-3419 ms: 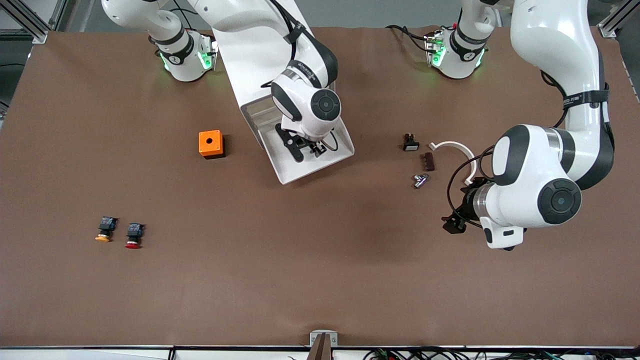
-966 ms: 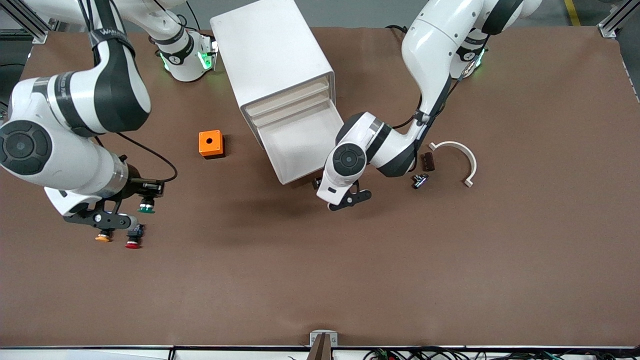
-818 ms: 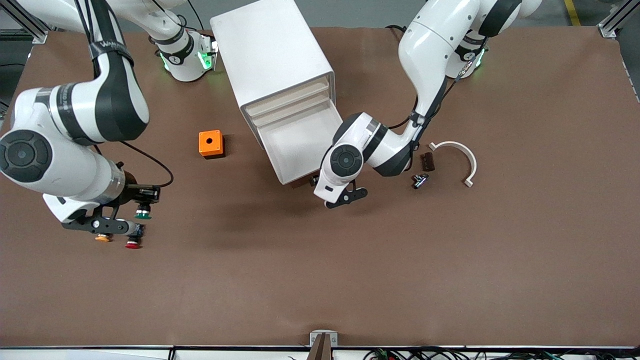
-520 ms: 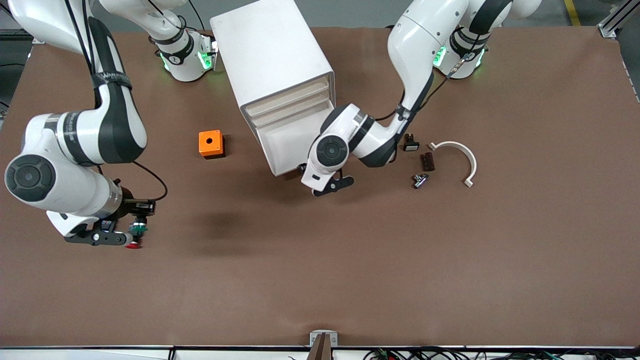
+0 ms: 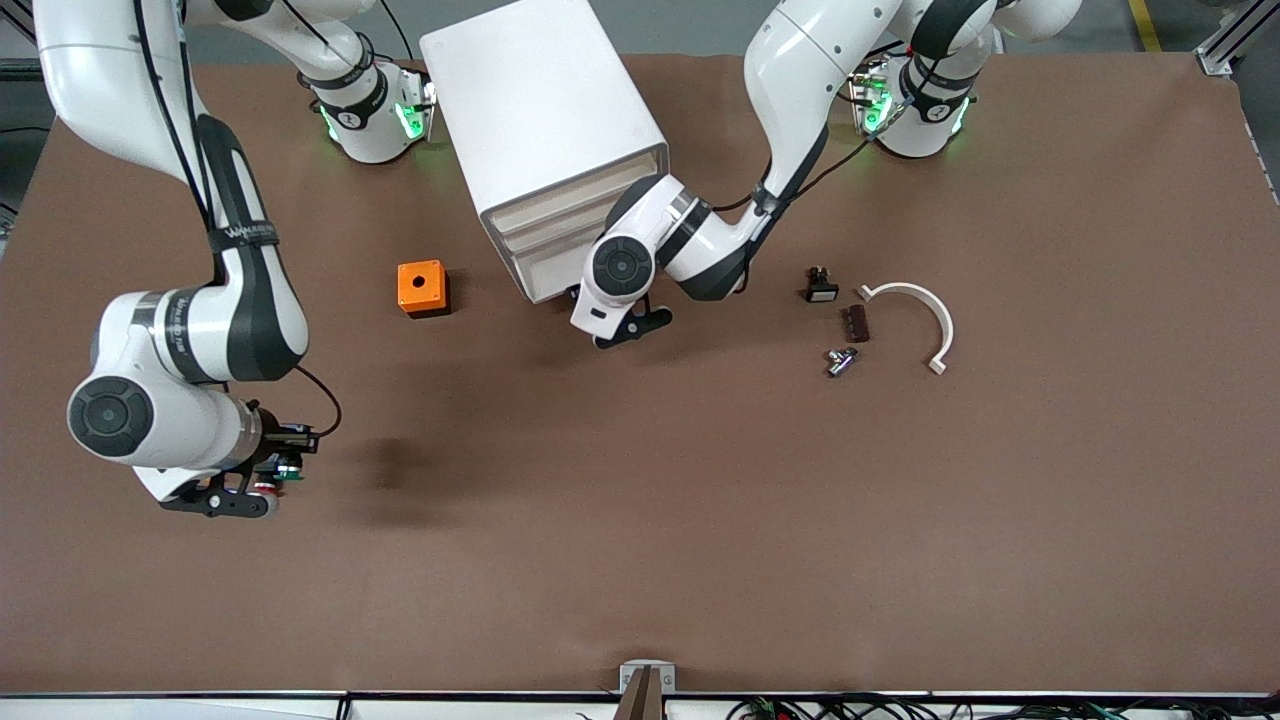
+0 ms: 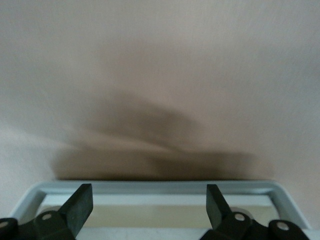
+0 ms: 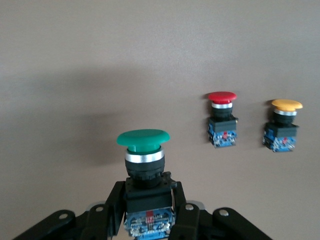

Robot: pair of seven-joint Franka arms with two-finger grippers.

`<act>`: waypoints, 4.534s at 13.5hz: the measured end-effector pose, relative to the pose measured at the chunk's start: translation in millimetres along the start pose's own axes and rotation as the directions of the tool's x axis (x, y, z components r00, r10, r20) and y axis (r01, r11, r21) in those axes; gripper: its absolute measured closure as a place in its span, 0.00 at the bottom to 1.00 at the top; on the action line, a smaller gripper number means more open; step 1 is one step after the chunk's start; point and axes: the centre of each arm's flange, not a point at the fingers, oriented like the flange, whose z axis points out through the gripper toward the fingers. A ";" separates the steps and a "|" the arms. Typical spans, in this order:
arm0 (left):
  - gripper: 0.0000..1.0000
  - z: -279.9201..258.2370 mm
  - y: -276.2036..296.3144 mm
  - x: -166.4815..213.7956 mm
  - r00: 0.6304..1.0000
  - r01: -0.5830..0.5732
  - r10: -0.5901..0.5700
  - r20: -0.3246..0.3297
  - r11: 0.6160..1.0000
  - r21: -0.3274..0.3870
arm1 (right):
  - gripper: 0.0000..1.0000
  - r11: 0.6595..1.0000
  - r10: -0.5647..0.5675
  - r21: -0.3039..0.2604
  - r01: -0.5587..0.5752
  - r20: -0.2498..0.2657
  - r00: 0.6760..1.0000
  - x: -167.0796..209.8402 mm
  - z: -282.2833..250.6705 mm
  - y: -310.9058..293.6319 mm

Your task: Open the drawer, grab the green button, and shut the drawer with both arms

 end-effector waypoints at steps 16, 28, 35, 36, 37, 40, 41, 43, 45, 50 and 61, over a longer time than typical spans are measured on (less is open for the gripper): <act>0.00 -53.1 -26.5 78.9 0.985 0.129 -0.134 -0.106 0.991 -0.045 | 0.57 0.998 -0.034 -0.055 0.034 -0.013 0.999 21.4 99.8 -0.1; 0.00 -320.7 -217.0 238.1 0.845 0.031 0.034 -0.534 0.993 0.112 | 0.57 0.998 -0.038 -0.058 0.038 0.002 0.999 18.1 122.2 0.1; 0.00 -434.6 -315.6 203.6 0.859 -0.087 0.147 -0.491 0.986 0.144 | 0.28 0.998 -0.039 -0.056 0.038 -0.002 0.999 15.8 128.1 1.1; 0.00 -454.1 -346.1 203.2 0.868 -0.121 0.165 -0.467 0.985 0.123 | 0.17 0.998 -0.038 -0.056 0.037 0.000 0.999 15.7 123.8 1.5; 0.00 -469.9 -376.4 203.0 0.875 -0.154 0.188 -0.447 0.982 0.111 | 0.08 0.998 -0.035 -0.057 0.036 0.008 0.999 14.7 114.6 2.6; 0.00 -499.1 -424.9 193.6 0.865 -0.214 0.235 -0.444 0.972 0.098 | 0.00 0.998 -0.030 -0.052 0.031 0.012 0.999 7.1 51.8 4.2; 0.00 -505.1 -428.8 184.7 0.856 -0.235 0.254 -0.450 0.967 0.099 | 0.00 0.998 -0.033 -0.046 0.033 0.002 0.999 1.9 25.6 2.6; 0.00 -513.5 -435.6 159.6 0.843 -0.269 0.288 -0.454 0.957 0.107 | 0.00 0.999 -0.044 -0.032 0.043 -0.011 0.999 -11.5 -20.1 -3.3; 0.00 -513.0 -445.6 135.9 0.844 -0.279 0.299 -0.446 0.954 0.113 | 0.00 0.997 -0.080 -0.004 0.079 -0.011 0.997 -26.1 -57.1 -6.6; 0.00 -500.9 -470.8 96.0 0.837 -0.312 0.336 -0.431 0.941 0.129 | 0.00 0.967 -0.203 0.147 0.210 -0.064 0.977 -50.9 -133.0 55.6; 0.00 -497.1 -462.0 65.6 0.827 -0.347 0.379 -0.415 0.925 0.154 | 0.00 0.976 -0.168 0.132 0.173 -0.047 0.985 -97.5 -240.4 78.1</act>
